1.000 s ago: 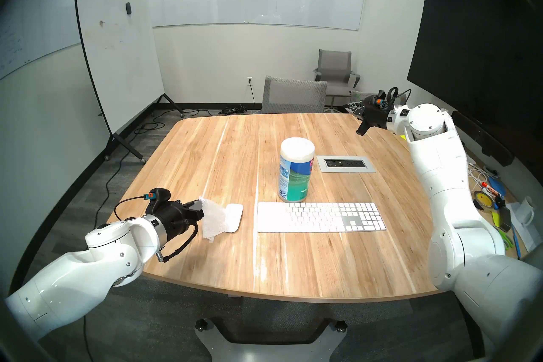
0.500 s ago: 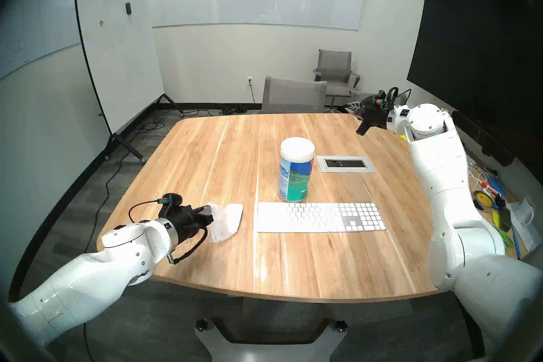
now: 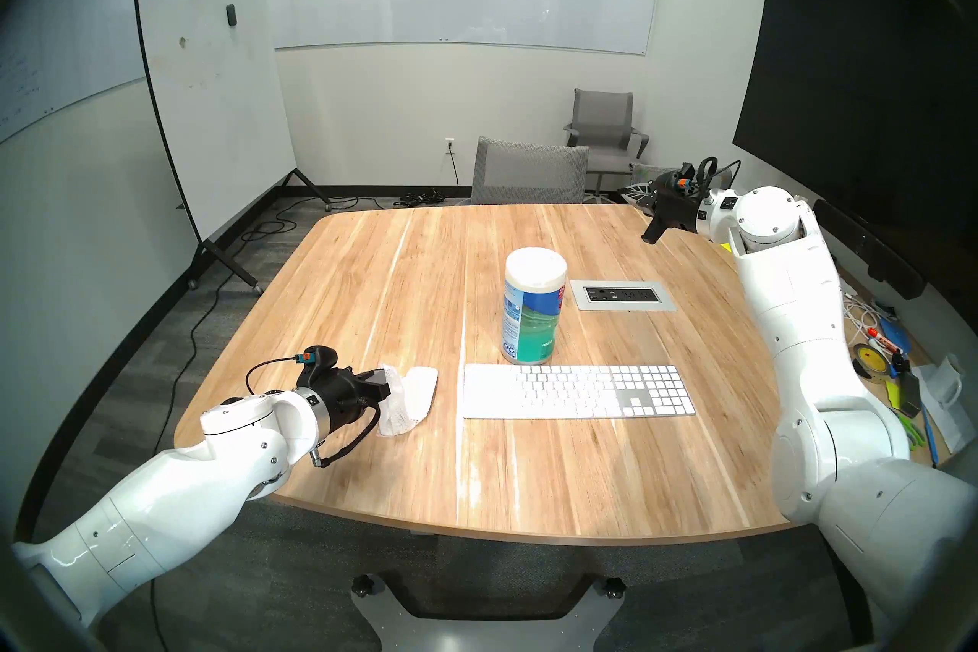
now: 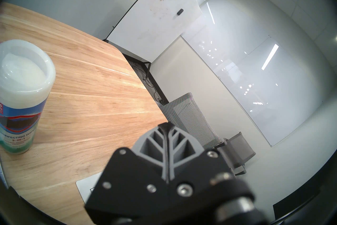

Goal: Wipe the keyboards and mice with a disinfecting wipe, then set the wipe down

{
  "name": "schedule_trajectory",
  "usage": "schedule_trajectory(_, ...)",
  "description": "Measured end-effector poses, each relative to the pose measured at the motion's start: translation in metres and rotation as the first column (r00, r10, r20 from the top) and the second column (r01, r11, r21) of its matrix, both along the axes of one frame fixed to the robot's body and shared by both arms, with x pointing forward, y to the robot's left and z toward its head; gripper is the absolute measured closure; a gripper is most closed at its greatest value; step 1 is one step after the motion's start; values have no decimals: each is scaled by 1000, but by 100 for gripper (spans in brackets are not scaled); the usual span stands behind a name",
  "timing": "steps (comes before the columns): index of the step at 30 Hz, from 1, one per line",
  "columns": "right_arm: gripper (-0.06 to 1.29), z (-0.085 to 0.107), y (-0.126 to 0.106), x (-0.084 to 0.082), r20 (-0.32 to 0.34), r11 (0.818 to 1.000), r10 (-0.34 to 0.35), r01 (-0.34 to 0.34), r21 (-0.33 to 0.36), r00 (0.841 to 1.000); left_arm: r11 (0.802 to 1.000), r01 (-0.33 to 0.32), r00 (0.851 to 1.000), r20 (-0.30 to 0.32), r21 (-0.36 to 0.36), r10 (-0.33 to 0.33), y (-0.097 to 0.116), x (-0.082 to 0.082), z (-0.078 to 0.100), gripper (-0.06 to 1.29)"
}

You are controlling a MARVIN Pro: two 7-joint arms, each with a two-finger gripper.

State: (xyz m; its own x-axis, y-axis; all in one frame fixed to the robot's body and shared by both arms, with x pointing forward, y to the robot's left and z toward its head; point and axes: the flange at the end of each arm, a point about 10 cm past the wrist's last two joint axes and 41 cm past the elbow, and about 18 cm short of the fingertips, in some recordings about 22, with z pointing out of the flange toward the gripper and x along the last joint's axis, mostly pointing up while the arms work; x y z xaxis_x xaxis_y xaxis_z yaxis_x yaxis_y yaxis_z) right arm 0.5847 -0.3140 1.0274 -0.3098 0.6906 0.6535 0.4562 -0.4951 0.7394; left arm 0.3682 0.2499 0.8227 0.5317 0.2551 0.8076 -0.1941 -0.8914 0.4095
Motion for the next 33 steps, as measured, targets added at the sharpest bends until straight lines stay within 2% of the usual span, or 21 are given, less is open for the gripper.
schedule_trajectory(17, 125, 0, 0, 0, 0, 1000, 0, 0, 0, 1000, 999, 48, 999, -23, -1, -48, -27, 16, -11, 125)
schedule_trajectory(33, 125, 0, 0, 0, 0, 1000, 0, 0, 0, 1000, 999, 45, 999, -3, -28, -45, -37, 19, -17, 125)
